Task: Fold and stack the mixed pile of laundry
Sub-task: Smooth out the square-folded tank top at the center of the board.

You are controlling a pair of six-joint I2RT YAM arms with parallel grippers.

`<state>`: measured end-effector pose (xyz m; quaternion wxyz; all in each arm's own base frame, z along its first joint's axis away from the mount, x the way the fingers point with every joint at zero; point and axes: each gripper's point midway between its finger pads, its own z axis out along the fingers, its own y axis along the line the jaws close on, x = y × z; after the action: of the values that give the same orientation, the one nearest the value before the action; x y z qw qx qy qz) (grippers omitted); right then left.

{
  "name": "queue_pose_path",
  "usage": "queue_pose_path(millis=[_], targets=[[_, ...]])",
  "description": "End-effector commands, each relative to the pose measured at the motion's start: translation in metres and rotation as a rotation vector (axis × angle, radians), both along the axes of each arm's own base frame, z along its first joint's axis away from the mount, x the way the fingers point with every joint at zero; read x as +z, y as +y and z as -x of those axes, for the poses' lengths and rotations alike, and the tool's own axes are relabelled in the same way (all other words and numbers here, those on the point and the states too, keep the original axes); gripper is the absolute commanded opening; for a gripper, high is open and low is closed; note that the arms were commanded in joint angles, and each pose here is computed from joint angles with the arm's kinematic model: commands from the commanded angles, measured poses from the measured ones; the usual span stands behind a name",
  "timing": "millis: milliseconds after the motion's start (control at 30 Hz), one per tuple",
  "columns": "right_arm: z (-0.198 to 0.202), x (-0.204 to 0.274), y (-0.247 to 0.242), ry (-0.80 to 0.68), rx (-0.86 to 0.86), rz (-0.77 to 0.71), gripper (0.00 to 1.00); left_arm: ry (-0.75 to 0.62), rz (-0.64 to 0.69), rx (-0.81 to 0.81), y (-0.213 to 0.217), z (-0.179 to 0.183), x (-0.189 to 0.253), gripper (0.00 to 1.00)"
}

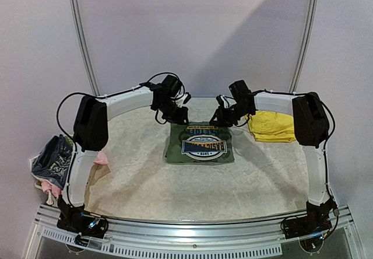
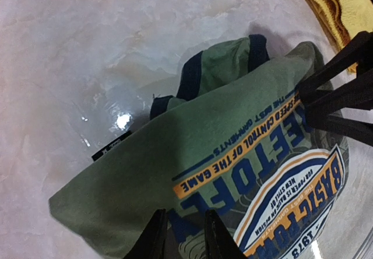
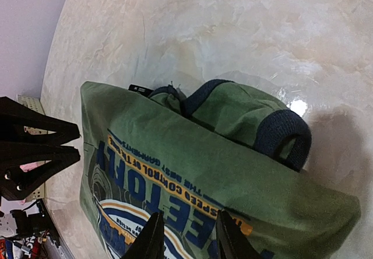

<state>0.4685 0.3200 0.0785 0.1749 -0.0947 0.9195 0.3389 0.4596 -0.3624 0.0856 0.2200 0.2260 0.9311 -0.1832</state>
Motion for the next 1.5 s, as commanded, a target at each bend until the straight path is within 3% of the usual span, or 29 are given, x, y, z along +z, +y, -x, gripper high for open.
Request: queue_pose_path(millis=[0, 167, 433, 767, 900, 967, 1200, 1467], targets=[[-0.001, -0.032, -0.008, 0.082, 0.005, 0.020, 0.31, 0.096, 0.043, 0.010, -0.012, 0.002, -0.014, 0.23], [-0.002, -0.058, -0.030, 0.129, -0.029, 0.049, 0.30, 0.113, 0.005, 0.062, 0.001, -0.003, -0.026, 0.23], [0.011, -0.058, -0.052, 0.128, -0.042, 0.094, 0.33, 0.103, -0.036, 0.096, 0.022, 0.007, -0.030, 0.23], [0.016, 0.011, -0.047, 0.011, -0.023, 0.007, 0.47, -0.009, 0.017, 0.058, 0.011, 0.024, 0.021, 0.25], [0.025, 0.032, -0.055, -0.033, -0.056, 0.001, 0.55, -0.094, -0.019, 0.016, 0.002, 0.036, 0.044, 0.33], [0.032, 0.039, -0.061, -0.051, -0.075, 0.003, 0.58, -0.147, -0.051, -0.014, -0.004, 0.045, 0.054, 0.42], [0.058, 0.045, -0.087, -0.093, -0.169, 0.029, 0.67, -0.376, -0.262, -0.168, -0.040, 0.074, 0.071, 0.59], [0.073, 0.040, -0.115, -0.119, -0.305, 0.059, 0.85, -0.615, -0.443, -0.428, -0.090, 0.117, 0.063, 0.67]])
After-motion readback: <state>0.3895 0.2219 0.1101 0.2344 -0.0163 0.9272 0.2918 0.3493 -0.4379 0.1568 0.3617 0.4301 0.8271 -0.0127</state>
